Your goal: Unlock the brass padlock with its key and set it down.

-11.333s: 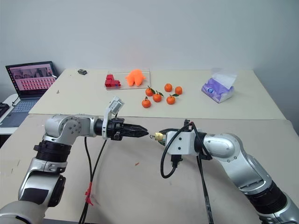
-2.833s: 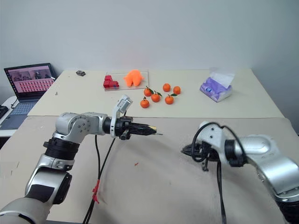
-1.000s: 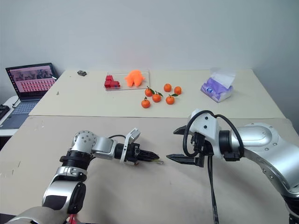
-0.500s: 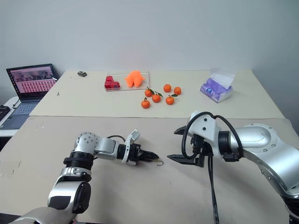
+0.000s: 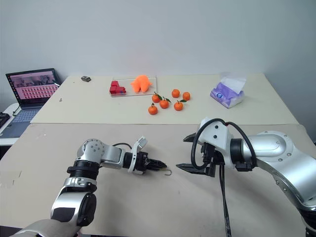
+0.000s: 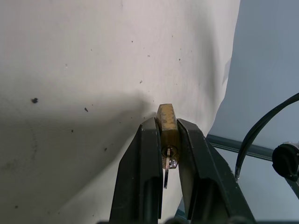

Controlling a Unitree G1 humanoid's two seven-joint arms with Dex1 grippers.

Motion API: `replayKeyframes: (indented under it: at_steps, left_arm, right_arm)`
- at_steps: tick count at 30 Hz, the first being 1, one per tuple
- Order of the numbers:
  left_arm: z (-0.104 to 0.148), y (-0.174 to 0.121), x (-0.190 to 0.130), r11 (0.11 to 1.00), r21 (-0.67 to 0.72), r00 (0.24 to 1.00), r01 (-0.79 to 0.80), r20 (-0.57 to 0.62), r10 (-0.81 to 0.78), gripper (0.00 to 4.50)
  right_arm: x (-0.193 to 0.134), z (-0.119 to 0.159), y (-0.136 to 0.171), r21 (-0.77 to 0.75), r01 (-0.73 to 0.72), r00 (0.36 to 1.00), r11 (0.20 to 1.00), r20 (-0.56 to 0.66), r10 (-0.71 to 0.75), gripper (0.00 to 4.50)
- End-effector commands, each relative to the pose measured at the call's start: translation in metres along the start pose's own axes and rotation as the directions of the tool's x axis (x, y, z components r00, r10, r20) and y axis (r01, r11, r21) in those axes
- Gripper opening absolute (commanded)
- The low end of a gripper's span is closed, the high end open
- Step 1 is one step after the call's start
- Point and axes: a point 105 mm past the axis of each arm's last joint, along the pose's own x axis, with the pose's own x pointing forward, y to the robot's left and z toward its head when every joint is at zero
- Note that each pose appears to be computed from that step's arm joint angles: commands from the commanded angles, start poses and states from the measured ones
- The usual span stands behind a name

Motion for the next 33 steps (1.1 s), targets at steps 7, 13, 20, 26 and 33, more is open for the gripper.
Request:
replayKeyframes:
  at_steps: [7,13,20,26,33]
  left_arm:
    - [0.008,0.011,-0.013,0.996,0.03,0.996,-0.084,0.044,0.083,0.08]
    - [0.005,0.013,-0.018,0.993,0.059,0.995,-0.099,0.03,0.097,0.08]
    - [0.002,0.012,-0.024,0.986,0.119,0.993,-0.116,0.011,0.115,1.81]
    - [0.02,0.011,-0.055,0.979,0.128,0.986,-0.157,0.083,0.147,3.79]
    - [0.027,0.023,-0.088,0.962,0.126,0.965,-0.242,0.134,0.225,4.49]
  right_arm:
    - [0.0,0.009,-0.004,-0.053,0.021,0.999,0.998,0.029,-0.019,4.5]
    - [0.002,0.009,-0.003,-0.056,0.019,0.999,0.998,0.033,-0.017,4.5]
    - [0.003,0.009,-0.004,-0.059,0.018,0.999,0.998,0.035,-0.016,4.5]
    - [0.005,0.008,-0.003,-0.057,0.014,0.999,0.998,0.04,-0.012,4.5]
    - [0.009,0.007,-0.005,-0.063,0.0,0.999,0.998,0.048,0.003,4.5]
